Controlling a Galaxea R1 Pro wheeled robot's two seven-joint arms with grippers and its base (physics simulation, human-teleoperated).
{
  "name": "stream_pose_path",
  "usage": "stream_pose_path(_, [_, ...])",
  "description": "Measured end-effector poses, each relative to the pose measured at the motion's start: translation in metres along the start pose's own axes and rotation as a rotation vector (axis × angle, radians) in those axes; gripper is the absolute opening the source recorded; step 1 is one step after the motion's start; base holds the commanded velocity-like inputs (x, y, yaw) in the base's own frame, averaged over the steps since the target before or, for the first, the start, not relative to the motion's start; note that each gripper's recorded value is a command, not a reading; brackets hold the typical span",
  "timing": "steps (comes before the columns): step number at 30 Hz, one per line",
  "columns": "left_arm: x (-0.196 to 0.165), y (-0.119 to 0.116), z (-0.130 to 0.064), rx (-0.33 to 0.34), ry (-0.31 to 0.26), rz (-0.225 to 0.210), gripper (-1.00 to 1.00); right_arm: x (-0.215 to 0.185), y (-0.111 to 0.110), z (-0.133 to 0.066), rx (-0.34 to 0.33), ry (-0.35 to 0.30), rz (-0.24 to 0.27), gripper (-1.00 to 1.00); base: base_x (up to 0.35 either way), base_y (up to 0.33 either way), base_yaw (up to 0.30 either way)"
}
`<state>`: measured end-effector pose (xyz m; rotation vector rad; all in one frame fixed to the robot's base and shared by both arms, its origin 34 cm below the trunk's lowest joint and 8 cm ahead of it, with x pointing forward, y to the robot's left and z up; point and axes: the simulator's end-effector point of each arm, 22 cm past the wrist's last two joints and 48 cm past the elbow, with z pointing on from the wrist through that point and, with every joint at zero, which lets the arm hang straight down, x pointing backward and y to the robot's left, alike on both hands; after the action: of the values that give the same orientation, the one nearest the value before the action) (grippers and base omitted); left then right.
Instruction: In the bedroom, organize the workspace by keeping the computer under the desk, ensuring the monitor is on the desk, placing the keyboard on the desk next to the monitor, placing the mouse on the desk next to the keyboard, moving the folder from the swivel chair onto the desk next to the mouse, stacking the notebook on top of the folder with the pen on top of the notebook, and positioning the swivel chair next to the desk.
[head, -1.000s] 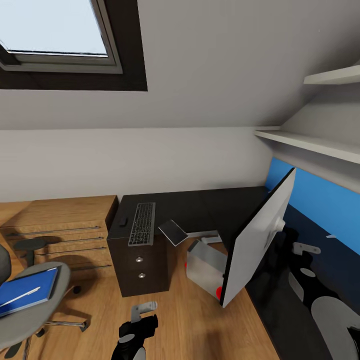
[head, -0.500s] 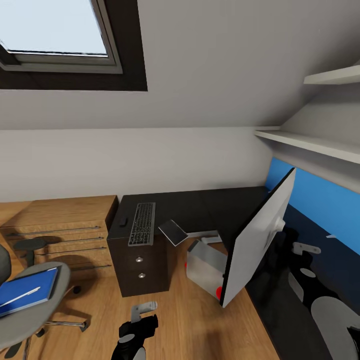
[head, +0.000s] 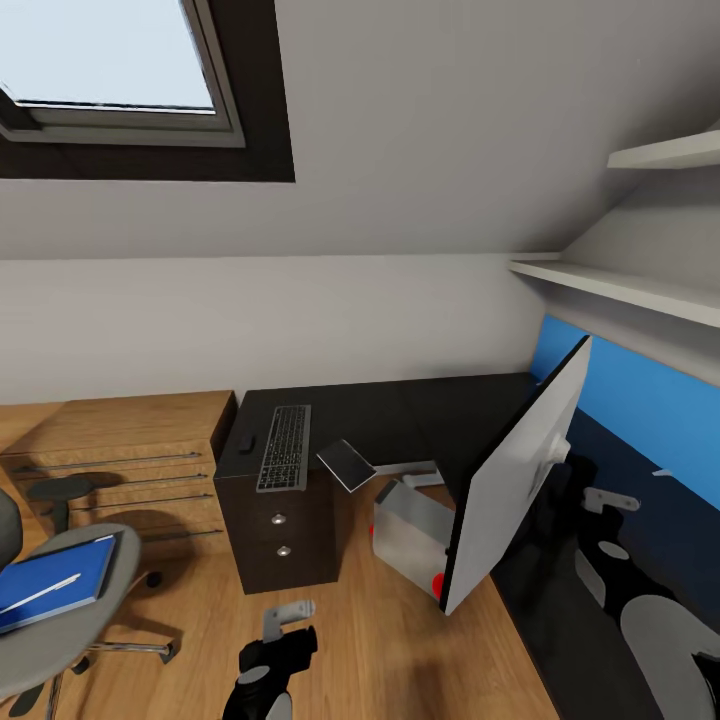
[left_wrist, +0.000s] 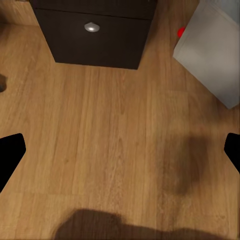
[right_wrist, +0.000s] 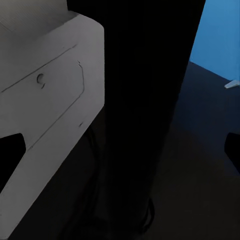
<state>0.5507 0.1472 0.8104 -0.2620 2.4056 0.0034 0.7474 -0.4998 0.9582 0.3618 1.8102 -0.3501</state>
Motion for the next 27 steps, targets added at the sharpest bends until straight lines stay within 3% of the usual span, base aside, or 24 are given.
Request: stream_pose_path(27, [0.0,-0.005,0.017,0.01,-0.016,-0.012,1.0,0.019,0.002,0.011,0.001,-0.001,-0.004,1.0,0.0,0.0,0.0])
